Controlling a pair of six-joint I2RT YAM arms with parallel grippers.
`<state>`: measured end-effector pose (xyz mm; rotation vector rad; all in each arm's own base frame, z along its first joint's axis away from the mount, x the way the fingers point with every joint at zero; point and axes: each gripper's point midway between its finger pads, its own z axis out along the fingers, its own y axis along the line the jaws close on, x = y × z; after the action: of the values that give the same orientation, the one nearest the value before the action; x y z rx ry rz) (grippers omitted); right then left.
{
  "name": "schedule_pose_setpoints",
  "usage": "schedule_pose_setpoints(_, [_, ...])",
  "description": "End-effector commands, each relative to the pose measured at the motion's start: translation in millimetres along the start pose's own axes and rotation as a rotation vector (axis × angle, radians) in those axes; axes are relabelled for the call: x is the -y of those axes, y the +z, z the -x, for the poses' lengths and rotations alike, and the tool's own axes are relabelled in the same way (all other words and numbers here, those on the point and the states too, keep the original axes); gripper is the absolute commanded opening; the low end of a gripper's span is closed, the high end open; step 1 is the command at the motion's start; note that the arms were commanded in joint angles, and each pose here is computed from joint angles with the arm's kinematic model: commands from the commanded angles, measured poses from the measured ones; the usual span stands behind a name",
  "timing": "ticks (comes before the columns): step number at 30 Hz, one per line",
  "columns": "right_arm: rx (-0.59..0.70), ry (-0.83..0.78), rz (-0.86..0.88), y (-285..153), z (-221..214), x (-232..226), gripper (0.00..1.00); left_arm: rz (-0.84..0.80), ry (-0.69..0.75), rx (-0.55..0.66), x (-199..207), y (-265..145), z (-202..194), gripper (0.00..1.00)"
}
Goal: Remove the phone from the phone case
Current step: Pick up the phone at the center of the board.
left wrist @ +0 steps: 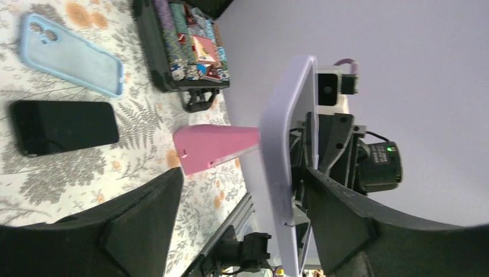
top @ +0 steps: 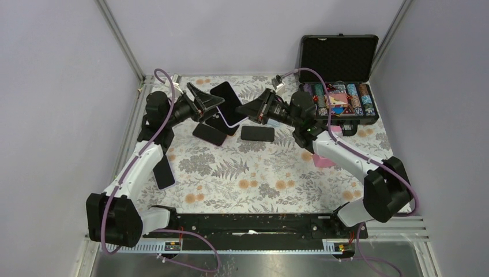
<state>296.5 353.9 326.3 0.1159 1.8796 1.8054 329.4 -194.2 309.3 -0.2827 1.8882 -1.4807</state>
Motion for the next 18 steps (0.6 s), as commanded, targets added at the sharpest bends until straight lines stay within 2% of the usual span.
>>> schedule_pose_setpoints(1, [-0.028,0.027,0.162,-1.2,0.9,-45.3,0.08,-0.164,0.008,0.01,37.9,-1.0,5.8,0.69])
schedule_pose_setpoints(9, [-0.091,0.086,0.082,1.8,-12.2,-24.4,0.07,-0.152,0.034,0.057,42.3,-8.3,12.3,0.32])
schedule_pose_setpoints(12, [-0.097,0.093,0.085,1.8,-12.9,-24.7,0.08,-0.13,0.045,0.052,43.5,-9.1,13.7,0.04])
schedule_pose_setpoints(13, [-0.102,0.093,0.083,2.4,-13.5,-24.0,0.11,-0.127,0.041,0.045,43.7,-9.0,13.0,0.0])
schedule_pose_setpoints(15, [-0.121,0.09,0.07,3.5,-15.7,-21.1,0.22,-0.125,0.028,0.034,42.1,-8.9,11.1,0.0])
schedule_pose_setpoints(18, [-0.126,0.067,0.058,0.3,-18.2,-18.7,0.62,-0.126,0.011,0.037,43.5,-10.3,10.7,0.0])
